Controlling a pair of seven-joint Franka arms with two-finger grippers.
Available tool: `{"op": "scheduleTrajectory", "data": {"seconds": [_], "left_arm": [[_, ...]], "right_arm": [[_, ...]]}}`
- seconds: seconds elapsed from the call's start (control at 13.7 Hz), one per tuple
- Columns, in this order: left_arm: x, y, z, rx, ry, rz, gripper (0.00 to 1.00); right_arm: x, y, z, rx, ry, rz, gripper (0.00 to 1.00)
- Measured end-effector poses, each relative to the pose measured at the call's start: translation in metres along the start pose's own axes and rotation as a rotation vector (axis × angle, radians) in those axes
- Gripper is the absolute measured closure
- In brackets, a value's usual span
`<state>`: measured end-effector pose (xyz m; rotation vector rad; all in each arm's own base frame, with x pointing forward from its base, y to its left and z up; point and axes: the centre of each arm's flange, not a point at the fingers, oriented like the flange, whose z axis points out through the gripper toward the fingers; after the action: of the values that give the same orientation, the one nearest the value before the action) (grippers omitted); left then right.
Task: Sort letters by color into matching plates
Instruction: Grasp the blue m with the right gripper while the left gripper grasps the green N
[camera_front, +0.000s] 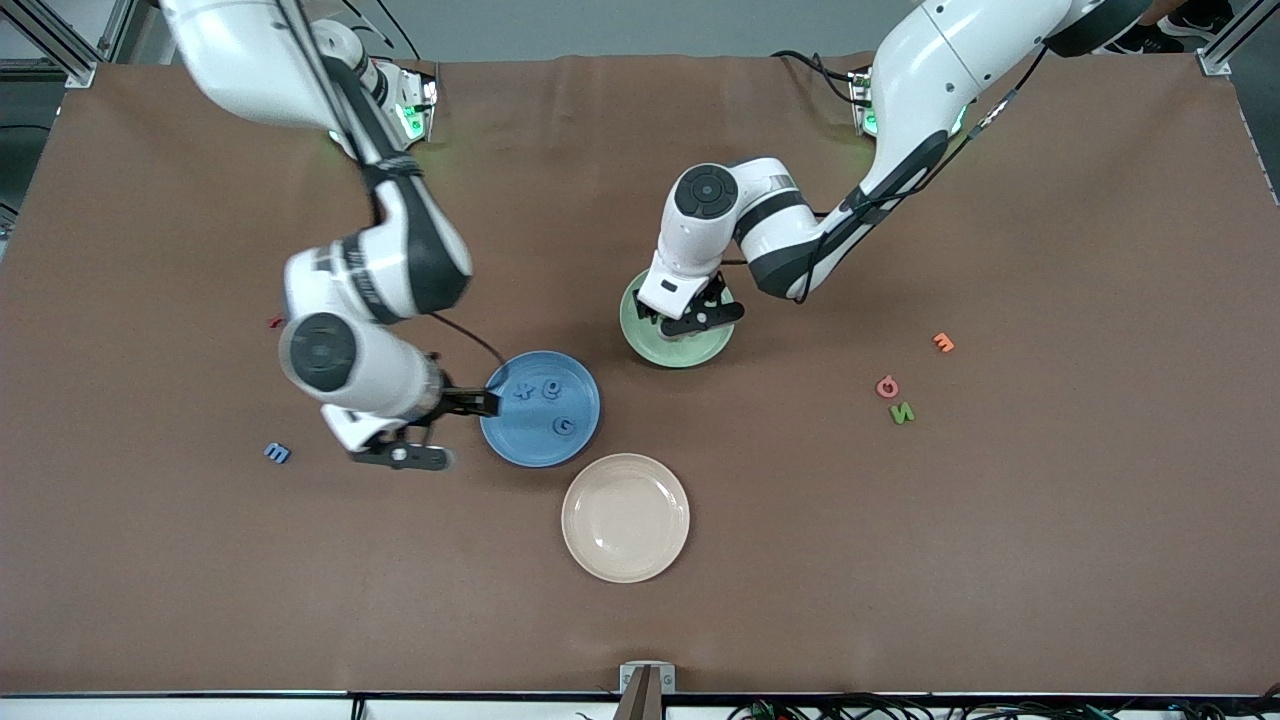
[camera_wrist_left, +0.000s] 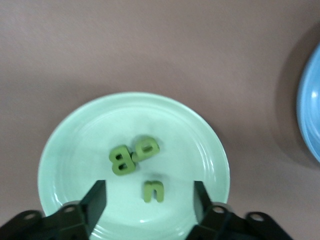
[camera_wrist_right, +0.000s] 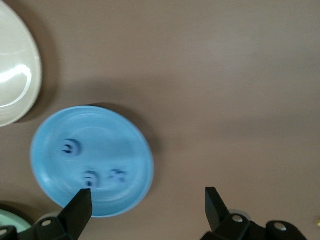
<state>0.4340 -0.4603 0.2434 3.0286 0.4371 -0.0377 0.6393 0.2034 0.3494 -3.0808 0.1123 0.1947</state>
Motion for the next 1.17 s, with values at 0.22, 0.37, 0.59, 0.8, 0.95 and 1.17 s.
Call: {"op": "scheduleTrajectory", "data": {"seconds": [0.22,0.37,0.59,0.8,0.95,1.17], "left_arm": [[0.056,-0.033,-0.017,0.049,0.042,0.000,0.00],[0.116,-0.077,-0.035,0.072,0.067,0.002,0.00],[0.188,-0.148,-0.047,0.081,0.078,-0.059,0.00],[0.228,-0.205,-0.048,0.090,0.074,-0.150,0.03],[0.242,-0.233,-0.046,0.107,0.080,-0.171,0.09],[0.258,-0.269,-0.031,0.149,0.098,-0.169,0.18]], "right_arm": [[0.011,0.109,-0.004,-0.038,-0.013,-0.055,0.00],[0.018,0.171,0.004,-0.058,-0.022,-0.060,0.00],[0.021,0.235,0.006,-0.087,-0.022,-0.052,0.00],[0.024,0.257,0.016,-0.109,0.028,-0.048,0.00],[0.026,0.263,0.037,-0.113,0.047,-0.046,0.00],[0.034,0.275,0.073,-0.118,0.051,-0.034,0.00]]}}
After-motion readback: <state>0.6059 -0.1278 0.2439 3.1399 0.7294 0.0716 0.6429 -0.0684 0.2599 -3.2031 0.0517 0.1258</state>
